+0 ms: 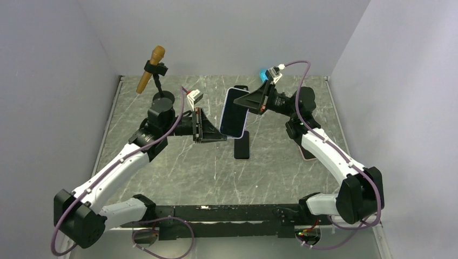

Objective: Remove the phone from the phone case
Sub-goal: Remove the phone case from the phone.

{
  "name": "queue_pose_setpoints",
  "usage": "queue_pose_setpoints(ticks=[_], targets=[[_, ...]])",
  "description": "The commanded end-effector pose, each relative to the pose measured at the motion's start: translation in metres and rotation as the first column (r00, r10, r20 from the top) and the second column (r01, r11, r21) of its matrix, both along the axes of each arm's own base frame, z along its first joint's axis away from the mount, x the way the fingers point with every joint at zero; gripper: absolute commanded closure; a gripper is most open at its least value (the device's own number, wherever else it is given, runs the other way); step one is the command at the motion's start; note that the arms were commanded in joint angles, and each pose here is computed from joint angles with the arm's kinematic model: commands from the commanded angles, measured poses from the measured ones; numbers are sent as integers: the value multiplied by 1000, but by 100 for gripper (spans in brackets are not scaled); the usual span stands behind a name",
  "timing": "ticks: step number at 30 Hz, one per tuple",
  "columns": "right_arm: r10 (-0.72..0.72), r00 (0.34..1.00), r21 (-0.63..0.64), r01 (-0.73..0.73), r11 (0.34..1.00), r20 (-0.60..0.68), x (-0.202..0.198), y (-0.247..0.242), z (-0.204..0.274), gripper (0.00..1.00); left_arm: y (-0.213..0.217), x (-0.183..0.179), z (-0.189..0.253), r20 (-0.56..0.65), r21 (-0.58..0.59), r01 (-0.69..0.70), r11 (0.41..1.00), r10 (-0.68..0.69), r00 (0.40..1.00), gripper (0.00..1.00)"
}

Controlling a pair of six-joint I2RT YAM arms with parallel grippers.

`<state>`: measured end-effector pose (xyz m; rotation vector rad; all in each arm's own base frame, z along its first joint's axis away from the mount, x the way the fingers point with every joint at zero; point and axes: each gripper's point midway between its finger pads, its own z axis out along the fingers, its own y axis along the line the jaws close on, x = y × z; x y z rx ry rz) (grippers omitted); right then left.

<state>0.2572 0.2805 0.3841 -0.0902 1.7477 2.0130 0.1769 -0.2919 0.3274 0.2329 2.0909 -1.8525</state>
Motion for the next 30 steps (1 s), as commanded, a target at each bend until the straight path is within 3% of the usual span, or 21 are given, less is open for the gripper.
queue_pose_setpoints(ticks=[1,5,7,9,11,14,19,22,26,27,30], targets=[[53,987,36,-59,998,149,-31,24,43,100,-15,33,-20,-125,-3,-82,997,81,989,90],[72,988,69,-81,994,133,-34,33,42,100,-11,39,-33,-144,6,-154,988,153,978,94],[87,989,69,-96,993,121,-36,37,41,100,-1,48,-60,-155,158,-233,960,257,954,100],[93,993,66,-98,993,74,-31,40,35,100,24,62,-99,-154,413,-338,846,431,889,100],[102,994,85,-105,991,35,-27,43,32,100,48,70,-128,-119,586,-376,718,535,836,100],[137,990,191,-136,972,8,-27,41,44,100,66,79,-148,-56,697,-381,607,576,816,100],[207,978,322,-191,927,-15,-30,34,57,100,83,85,-163,-3,749,-417,515,632,775,100],[217,976,309,-201,930,-18,-27,36,54,100,78,90,-149,26,698,-456,552,618,786,100],[185,982,187,-177,966,-27,-16,42,35,100,65,87,-121,44,615,-447,649,539,841,100],[178,984,153,-172,973,-25,-14,43,30,100,60,85,-114,42,583,-430,690,503,863,95],[149,989,71,-148,986,-2,-8,39,19,100,51,77,-100,40,492,-374,786,409,912,53]])
